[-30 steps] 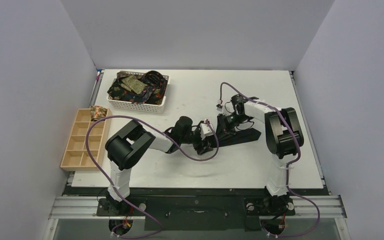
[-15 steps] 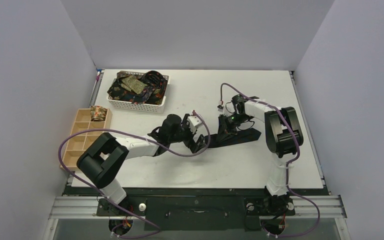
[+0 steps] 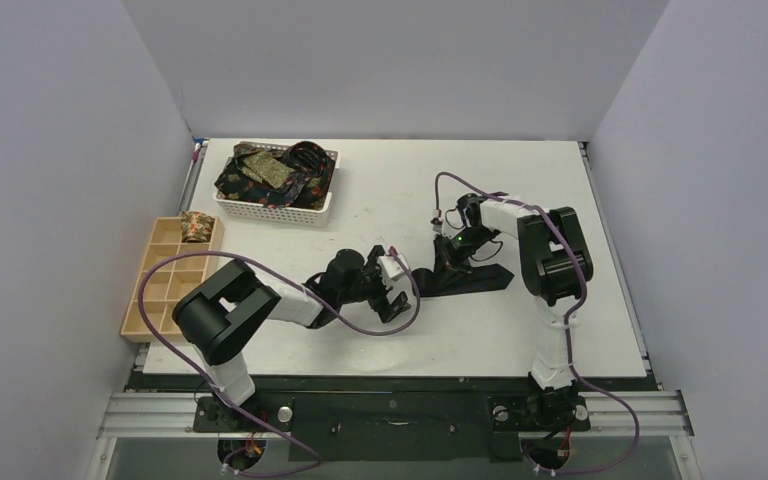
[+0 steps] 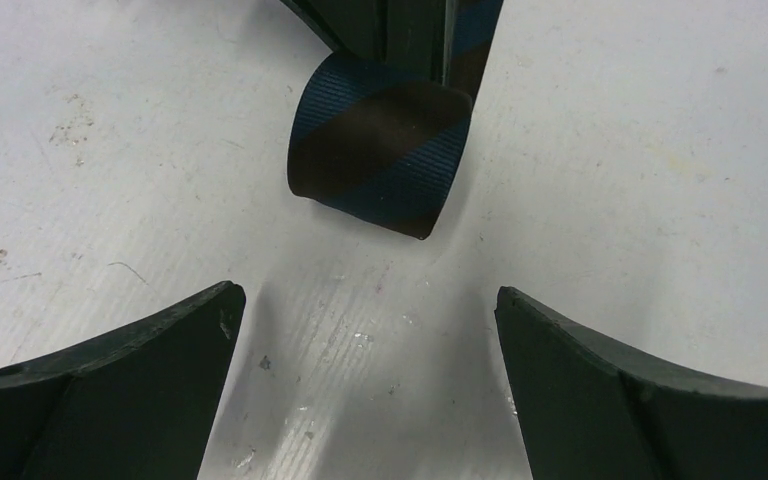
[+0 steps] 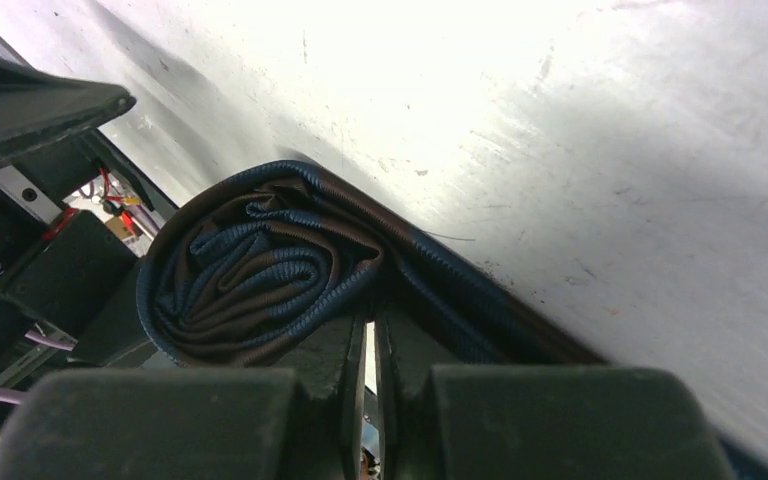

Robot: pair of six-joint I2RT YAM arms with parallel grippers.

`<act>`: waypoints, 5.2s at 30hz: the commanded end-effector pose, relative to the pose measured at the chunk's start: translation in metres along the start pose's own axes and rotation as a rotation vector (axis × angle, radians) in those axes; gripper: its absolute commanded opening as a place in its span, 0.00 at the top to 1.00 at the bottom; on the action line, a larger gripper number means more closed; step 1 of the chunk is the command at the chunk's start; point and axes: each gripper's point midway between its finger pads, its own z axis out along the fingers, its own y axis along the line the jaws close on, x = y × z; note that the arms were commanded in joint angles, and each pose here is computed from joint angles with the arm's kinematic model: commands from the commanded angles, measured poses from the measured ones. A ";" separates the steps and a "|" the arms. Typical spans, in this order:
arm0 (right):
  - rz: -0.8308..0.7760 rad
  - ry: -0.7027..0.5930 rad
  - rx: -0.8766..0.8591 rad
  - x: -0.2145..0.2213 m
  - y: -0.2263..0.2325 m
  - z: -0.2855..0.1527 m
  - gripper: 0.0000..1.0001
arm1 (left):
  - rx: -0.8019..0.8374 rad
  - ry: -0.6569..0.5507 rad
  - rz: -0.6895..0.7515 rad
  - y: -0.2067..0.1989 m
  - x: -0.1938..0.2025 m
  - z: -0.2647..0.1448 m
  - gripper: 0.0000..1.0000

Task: Roll the ties
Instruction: Roll the tie at the center of the board.

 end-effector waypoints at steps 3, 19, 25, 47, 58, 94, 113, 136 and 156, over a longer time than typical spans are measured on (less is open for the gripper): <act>-0.076 0.051 0.396 0.006 -0.086 0.029 1.00 | 0.057 -0.123 0.088 0.000 -0.028 0.021 0.03; -0.259 0.065 0.336 -0.004 -0.040 0.047 1.00 | 0.167 -0.135 0.061 -0.013 -0.020 0.047 0.33; -0.199 -0.029 0.239 -0.010 -0.028 0.025 1.00 | 0.174 0.001 0.056 -0.013 0.029 0.038 0.55; -0.281 -0.200 0.007 -0.016 0.062 -0.014 0.51 | 0.247 0.113 0.062 -0.022 0.052 0.031 0.55; -0.239 -0.136 0.056 -0.004 0.029 -0.007 1.00 | 0.241 0.123 0.043 -0.018 0.055 0.028 0.52; -0.244 -0.164 0.116 -0.028 0.006 -0.030 0.89 | 0.187 0.194 0.086 -0.023 0.060 0.044 0.71; -0.260 -0.156 0.031 -0.004 0.038 -0.028 0.50 | 0.241 0.338 0.194 -0.031 0.088 0.045 0.68; -0.218 -0.108 0.293 0.000 -0.060 -0.008 1.00 | 0.271 -0.025 0.006 -0.038 -0.018 0.064 0.24; -0.210 -0.054 0.506 -0.008 -0.082 0.006 1.00 | 0.273 -0.063 0.052 -0.026 -0.020 0.090 0.30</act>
